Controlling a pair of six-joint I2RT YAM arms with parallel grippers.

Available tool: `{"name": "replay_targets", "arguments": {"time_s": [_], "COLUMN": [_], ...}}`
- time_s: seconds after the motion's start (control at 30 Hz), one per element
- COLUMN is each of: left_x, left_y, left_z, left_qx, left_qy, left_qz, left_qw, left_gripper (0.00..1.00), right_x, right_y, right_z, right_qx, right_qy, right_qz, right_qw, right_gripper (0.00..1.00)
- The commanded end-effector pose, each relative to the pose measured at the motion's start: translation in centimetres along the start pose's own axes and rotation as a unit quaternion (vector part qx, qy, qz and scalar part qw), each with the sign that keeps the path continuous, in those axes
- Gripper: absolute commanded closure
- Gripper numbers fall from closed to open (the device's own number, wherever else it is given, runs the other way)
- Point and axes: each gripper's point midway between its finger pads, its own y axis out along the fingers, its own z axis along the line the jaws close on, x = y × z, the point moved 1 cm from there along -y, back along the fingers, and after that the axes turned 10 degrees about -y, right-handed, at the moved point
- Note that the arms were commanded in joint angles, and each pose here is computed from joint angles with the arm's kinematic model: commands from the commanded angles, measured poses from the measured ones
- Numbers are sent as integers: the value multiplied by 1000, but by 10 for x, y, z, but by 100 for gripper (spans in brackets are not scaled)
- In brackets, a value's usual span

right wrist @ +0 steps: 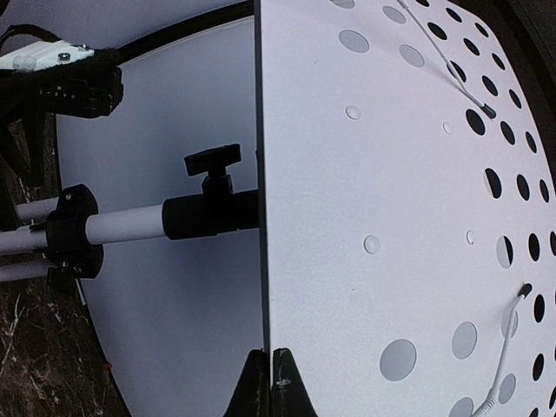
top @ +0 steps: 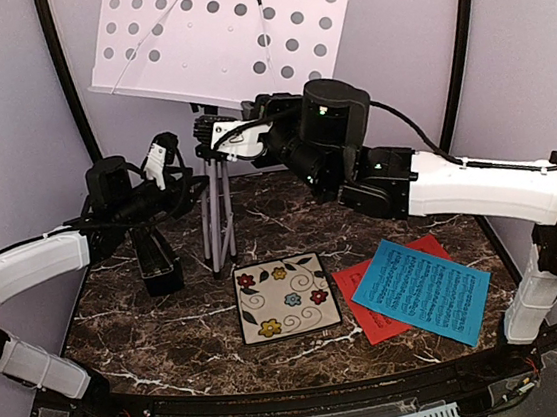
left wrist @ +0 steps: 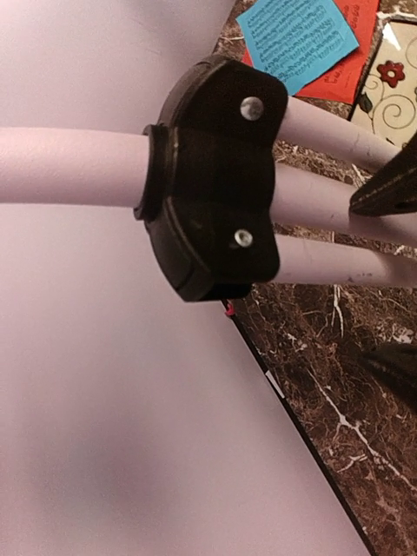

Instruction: Set up the instrument practice props

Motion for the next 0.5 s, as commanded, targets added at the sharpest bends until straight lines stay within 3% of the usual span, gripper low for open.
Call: {"name": "replay_targets", "arguments": {"time_s": [0.0,0.07,0.47], "left_x": [15,12,16], "left_y": [-1,-3,3], "left_z": [-9,-14,5], "left_qx": [-7,-4,61], "left_qy": [28,39,52], "left_qz": [-31,-35,-47], "left_qw": [999,999,996], "left_gripper": [56,61,62], "right_x": [-36,-35,-30], "right_y": [-73,-71,-70], "right_z": [-192,-190,-189], "right_qx": [-271,-271,-268], "right_qy": [194,190,189], "right_qz": [-31,-27,-39], "right_qw": [942,943,944], "right_gripper": [100,100,100]}}
